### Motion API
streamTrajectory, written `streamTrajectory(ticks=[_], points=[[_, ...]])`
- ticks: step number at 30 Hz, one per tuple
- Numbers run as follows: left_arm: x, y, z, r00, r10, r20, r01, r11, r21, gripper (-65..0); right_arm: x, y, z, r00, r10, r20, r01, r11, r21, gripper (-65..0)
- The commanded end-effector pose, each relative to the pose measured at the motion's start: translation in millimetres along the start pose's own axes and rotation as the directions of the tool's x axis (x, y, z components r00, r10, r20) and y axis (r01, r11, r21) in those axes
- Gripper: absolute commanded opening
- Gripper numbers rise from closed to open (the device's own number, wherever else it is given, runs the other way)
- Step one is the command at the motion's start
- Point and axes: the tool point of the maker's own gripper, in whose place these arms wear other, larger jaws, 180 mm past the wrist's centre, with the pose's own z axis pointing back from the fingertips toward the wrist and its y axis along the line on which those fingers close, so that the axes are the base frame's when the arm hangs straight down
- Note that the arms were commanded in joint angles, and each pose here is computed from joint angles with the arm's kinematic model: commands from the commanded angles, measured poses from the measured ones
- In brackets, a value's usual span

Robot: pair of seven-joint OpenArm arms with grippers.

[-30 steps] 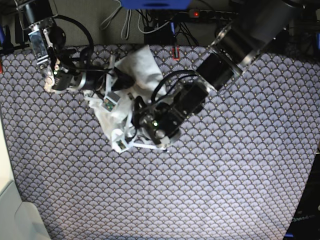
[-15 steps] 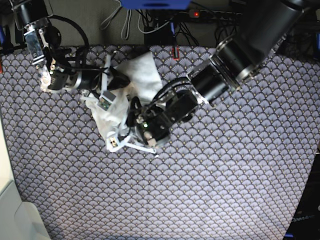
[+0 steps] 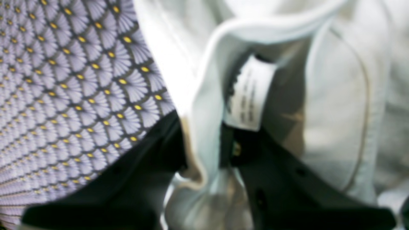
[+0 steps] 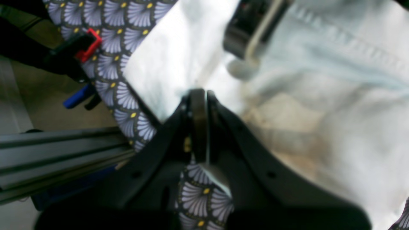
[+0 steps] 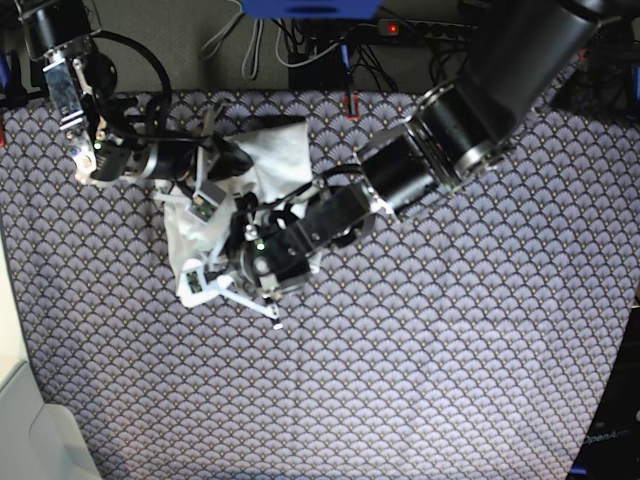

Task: Fold the T-shirt properly
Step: 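Fold the bundle edge over toward the right gripper with the left gripper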

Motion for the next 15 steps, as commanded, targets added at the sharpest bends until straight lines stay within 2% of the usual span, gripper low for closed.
streamTrajectory(ticks=[1,7,9,12,15], points=[[22.5,21.1,9.8,0.999,-0.013,0.053,0.009,0.998,0.061,-64.4,4.2,-5.5,5.7,1.0,0.023,0.005,-0.023,1.0,-0.015,-65.0],[17.7,15.3,7.5,0.999,-0.006,0.039,0.004,0.999,0.05,-63.6,5.5,-4.5,4.8,1.0,0.021,0.01,-0.021,1.0,-0.013,-65.0],[17.8,15.6,7.6,0.999,-0.003,0.04,0.001,0.999,0.05,-60.5,5.5,-4.5,4.8,1.0,0.021,0.01,-0.021,1.0,-0.013,-65.0],[18.3,15.6,7.7,0.999,-0.001,0.04,-0.002,0.999,0.051,-48.3,5.5,-4.5,4.8,1.0,0.021,0.01,-0.021,1.0,-0.013,-65.0],[20.8,15.3,8.6,0.999,-0.004,0.047,0.002,0.999,0.052,-33.3,5.5,-4.5,4.8,1.0,0.021,0.01,-0.021,1.0,-0.013,-65.0]])
